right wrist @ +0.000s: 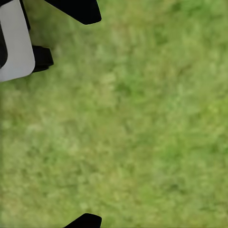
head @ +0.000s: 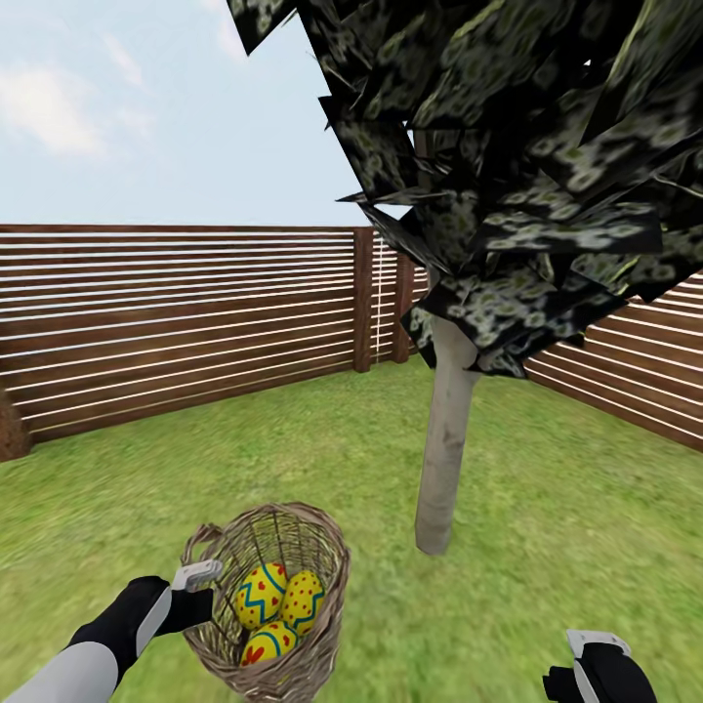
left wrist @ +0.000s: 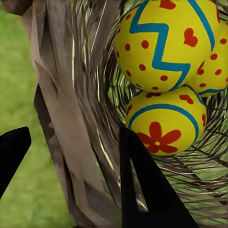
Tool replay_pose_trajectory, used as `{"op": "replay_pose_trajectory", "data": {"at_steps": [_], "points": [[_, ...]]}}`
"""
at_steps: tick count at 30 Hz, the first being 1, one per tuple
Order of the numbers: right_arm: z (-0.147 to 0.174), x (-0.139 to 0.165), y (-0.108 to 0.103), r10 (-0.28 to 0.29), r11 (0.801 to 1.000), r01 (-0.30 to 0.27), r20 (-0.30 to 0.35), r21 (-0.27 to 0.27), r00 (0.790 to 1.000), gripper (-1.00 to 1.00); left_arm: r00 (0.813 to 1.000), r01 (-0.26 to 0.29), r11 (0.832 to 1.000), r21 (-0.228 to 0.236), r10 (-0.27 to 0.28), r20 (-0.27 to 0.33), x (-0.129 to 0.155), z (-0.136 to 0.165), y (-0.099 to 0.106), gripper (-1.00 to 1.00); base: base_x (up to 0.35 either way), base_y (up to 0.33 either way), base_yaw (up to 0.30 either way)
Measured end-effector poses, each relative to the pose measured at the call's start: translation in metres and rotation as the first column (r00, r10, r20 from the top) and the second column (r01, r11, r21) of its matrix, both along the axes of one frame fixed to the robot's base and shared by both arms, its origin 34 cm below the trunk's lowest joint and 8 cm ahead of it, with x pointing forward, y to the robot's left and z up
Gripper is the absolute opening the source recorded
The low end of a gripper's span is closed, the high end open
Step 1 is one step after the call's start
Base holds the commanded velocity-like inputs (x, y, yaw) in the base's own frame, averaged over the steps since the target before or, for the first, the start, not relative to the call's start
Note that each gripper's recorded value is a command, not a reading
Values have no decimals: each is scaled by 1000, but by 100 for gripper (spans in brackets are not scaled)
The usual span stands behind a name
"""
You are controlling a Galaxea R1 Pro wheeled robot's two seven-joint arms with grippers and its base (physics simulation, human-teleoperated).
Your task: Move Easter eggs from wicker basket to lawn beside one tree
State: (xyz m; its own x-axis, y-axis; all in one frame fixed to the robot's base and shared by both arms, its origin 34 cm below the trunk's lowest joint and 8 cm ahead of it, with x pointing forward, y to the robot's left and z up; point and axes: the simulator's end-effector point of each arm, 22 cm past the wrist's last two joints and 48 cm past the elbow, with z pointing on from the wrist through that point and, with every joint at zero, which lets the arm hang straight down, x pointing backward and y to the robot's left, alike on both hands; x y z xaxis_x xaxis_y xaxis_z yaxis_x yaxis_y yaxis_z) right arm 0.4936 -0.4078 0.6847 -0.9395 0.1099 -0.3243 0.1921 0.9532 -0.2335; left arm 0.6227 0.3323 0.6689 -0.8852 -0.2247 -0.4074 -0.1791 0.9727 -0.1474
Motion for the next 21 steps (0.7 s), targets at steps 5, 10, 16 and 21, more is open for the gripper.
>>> {"op": "replay_pose_trajectory", "data": {"at_steps": [5,10,16,21], "points": [[-8,0,0,1,1000,-1,0,-1,1000,100,1000,1,1000,1,-1,0,0,-8,0,-100,0,0,0],[-16,0,0,1,1000,-1,-1,-1,1000,100,1000,5,1000,-13,-5,-1,0,-17,-10,-100,0,0,0],[-26,0,0,0,1000,0,-1,-1,1000,100,1000,9,1000,-6,-9,-3,-1,-27,-9,-100,0,0,0],[-34,0,0,1,1000,-1,-1,-1,1000,100,1000,9,1000,-6,-9,-3,-1,-35,-9,-100,0,0,0]]}}
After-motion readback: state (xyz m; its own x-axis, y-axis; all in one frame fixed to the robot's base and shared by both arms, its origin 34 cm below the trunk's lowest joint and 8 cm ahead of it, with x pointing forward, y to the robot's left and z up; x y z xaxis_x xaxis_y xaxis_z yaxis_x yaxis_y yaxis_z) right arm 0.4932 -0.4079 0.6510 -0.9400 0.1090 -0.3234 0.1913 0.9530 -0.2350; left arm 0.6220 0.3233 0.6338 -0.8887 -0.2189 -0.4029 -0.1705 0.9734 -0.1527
